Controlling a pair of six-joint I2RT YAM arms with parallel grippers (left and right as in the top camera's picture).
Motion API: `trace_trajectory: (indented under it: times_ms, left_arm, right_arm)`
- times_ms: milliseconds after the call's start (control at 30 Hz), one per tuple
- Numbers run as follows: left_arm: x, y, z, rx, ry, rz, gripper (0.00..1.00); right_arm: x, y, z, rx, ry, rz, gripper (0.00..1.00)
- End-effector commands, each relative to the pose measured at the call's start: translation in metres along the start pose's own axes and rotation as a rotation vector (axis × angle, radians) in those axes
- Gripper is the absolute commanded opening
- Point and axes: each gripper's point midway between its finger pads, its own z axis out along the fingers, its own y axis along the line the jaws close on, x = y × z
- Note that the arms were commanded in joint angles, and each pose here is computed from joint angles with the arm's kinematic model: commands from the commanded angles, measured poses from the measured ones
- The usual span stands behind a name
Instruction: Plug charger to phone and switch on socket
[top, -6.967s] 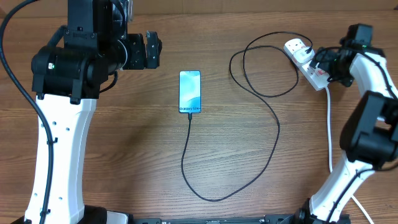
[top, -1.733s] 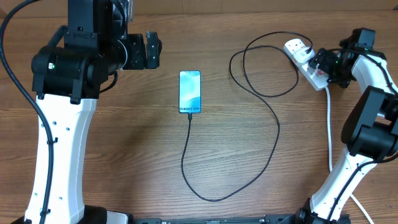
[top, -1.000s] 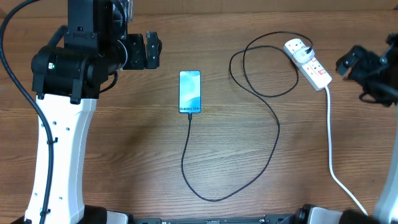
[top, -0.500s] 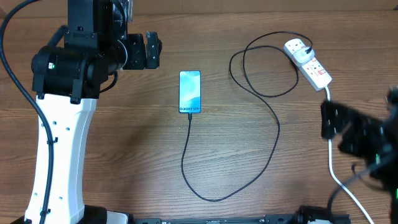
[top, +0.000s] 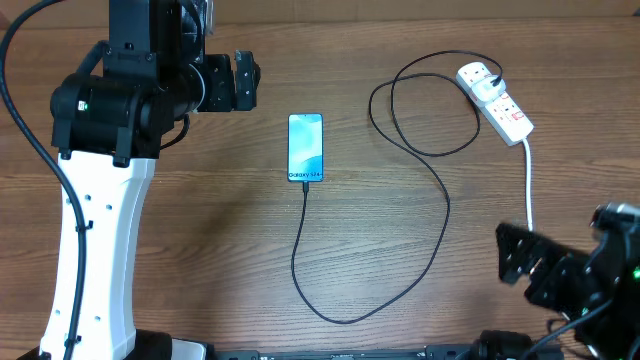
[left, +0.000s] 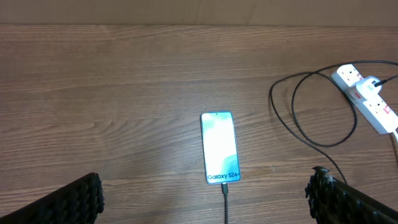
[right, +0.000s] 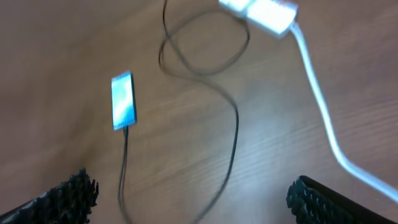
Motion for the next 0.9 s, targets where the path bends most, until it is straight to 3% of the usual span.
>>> trace_trajectory:
  times_ms: [0, 867]
  left_arm:
    - [-0.0014, 0.0037, 0.0012, -0.016, -0.004, -0.020, 1.00]
    - [-0.0014, 0.0037, 0.0012, -0.016, -0.004, -0.020, 1.00]
  right_arm:
    - [0.0290, 0.0089, -0.0037, -0.067, 0.113, 0.019, 1.00]
    - [0.0328, 0.0030, -0.0036, -0.036, 0.125, 0.018, 1.00]
